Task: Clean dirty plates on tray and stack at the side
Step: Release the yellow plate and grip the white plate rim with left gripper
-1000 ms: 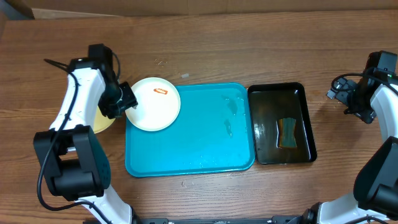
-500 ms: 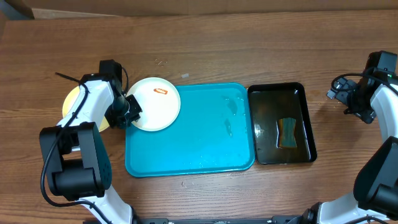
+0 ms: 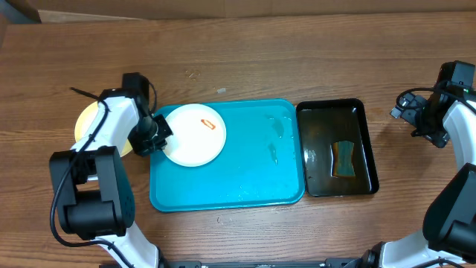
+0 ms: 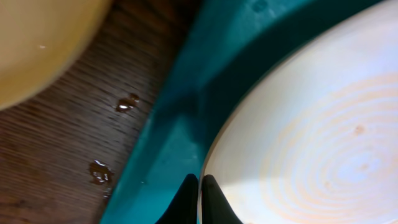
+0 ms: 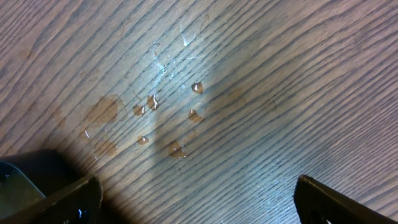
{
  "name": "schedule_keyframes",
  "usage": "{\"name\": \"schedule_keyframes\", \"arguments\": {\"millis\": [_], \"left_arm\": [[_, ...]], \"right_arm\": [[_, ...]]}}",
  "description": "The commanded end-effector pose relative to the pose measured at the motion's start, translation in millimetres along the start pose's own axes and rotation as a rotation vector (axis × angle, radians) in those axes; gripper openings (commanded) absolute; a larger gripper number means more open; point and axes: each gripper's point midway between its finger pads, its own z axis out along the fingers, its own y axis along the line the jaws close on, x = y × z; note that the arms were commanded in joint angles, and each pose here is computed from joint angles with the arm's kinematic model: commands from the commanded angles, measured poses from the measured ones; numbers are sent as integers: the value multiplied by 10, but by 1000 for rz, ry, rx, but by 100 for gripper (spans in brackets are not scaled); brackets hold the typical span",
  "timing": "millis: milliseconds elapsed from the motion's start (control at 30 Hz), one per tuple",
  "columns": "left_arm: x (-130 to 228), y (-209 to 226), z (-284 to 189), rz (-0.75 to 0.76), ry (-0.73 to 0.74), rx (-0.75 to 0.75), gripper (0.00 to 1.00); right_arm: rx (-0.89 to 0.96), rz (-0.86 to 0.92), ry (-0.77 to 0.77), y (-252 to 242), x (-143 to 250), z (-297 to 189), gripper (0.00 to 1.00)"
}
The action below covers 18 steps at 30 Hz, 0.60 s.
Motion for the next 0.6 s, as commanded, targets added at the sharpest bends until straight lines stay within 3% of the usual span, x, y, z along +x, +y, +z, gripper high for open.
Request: {"name": "schedule_keyframes", "arguments": {"millis": [0, 467, 567], "left_arm": [[108, -185, -49, 65, -10, 13, 4], [701, -864, 43, 341, 2, 0, 6], [825, -978, 55, 412, 3, -2, 13]], "right_arm": [[-4, 4, -13, 8, -33, -26, 100], [-4, 4, -13, 9, -34, -26, 100], [-4, 4, -13, 8, -33, -26, 100]]}}
